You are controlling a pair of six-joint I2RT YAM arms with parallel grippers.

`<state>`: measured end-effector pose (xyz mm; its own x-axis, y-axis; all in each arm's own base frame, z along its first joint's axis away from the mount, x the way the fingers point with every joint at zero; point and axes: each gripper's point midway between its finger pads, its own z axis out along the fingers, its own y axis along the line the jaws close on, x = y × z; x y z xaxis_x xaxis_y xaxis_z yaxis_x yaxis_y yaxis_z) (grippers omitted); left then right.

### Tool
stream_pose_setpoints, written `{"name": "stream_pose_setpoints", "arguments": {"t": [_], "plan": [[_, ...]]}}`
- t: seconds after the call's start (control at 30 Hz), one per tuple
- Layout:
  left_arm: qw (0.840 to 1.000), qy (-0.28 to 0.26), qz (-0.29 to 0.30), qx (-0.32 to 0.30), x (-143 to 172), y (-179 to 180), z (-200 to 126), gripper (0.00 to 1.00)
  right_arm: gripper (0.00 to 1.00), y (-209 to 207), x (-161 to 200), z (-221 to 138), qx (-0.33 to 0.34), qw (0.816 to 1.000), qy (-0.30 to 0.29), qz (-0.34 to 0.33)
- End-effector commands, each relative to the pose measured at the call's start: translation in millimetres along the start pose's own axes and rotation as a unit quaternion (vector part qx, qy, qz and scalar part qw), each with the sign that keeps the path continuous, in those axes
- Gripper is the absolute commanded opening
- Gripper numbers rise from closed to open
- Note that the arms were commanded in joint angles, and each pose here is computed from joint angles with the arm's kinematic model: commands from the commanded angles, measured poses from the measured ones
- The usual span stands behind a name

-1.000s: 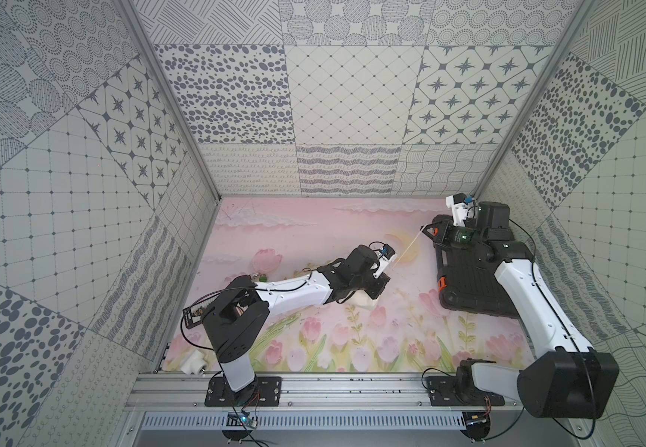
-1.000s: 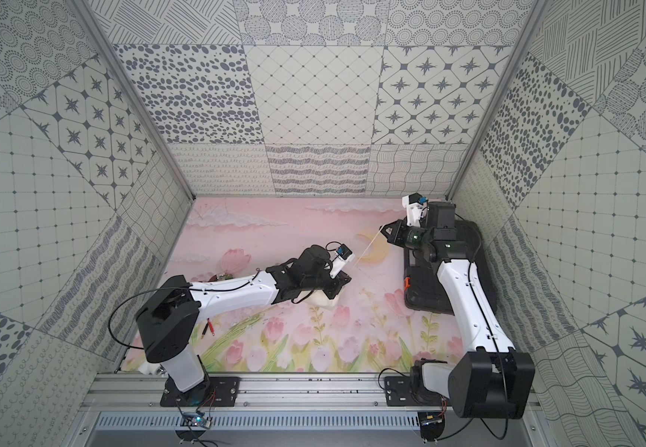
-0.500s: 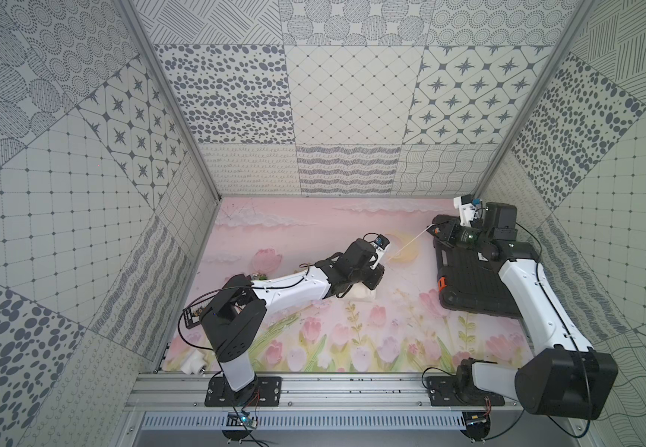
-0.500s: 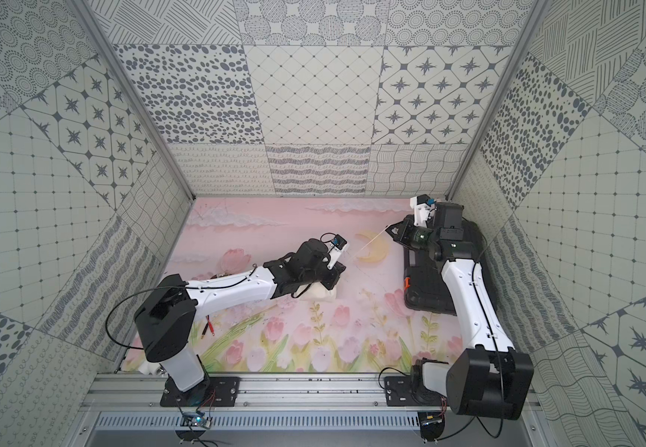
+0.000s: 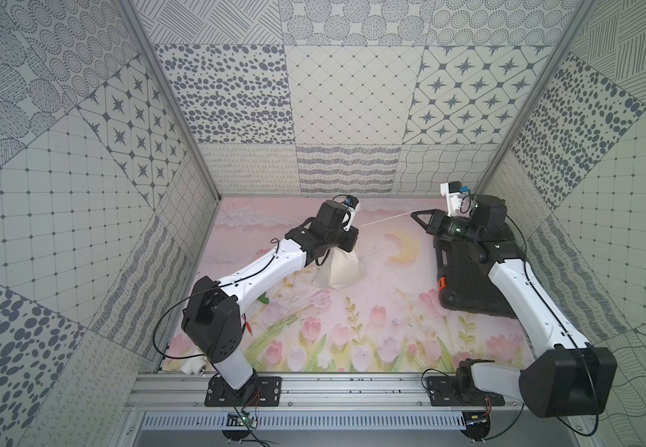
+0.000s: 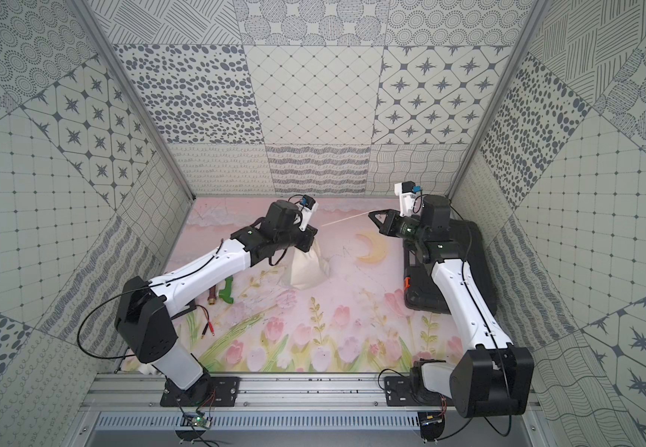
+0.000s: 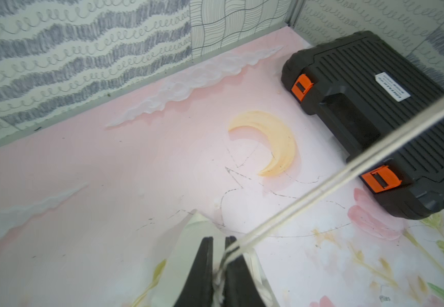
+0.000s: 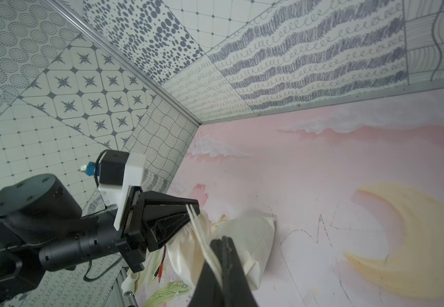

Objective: Close the soil bag
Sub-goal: Frap the soil bag at the center of the board.

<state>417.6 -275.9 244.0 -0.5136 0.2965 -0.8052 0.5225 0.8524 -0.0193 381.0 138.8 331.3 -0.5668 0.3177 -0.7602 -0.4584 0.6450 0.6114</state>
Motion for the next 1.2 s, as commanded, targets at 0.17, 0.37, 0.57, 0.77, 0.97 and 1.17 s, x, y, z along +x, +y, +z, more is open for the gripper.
{"name": "stream_pose_setpoints", "arguments": {"t": [0.17, 0.37, 0.57, 0.77, 0.97, 1.17], "plan": [[0.924, 0.203, 0.128, -0.297, -10, 153, -132, 0.0, 0.0, 61, -94, 17, -0.039, 0.973, -0.191, -0.125], [0.925, 0.161, 0.151, -0.309, -20, 134, -139, 0.0, 0.0, 81, -75, 50, -0.058, 0.974, -0.169, -0.141], [0.955, 0.146, 0.157, -0.207, 45, 52, -89, 0.02, 0.0, 53, -43, 54, -0.027, 0.98, -0.149, -0.131], [0.973, 0.192, 0.113, -0.06, 135, -22, -35, 0.2, 0.0, 29, -14, 41, 0.011, 0.983, -0.125, -0.133], [0.987, 0.097, 0.083, 0.093, 119, -79, -44, 0.43, 0.0, 39, -2, 29, -0.005, 0.983, -0.108, -0.151], [0.981, 0.054, 0.055, 0.18, 84, -98, -55, 0.65, 0.0, 50, 10, 21, -0.034, 0.981, -0.097, -0.162]]}}
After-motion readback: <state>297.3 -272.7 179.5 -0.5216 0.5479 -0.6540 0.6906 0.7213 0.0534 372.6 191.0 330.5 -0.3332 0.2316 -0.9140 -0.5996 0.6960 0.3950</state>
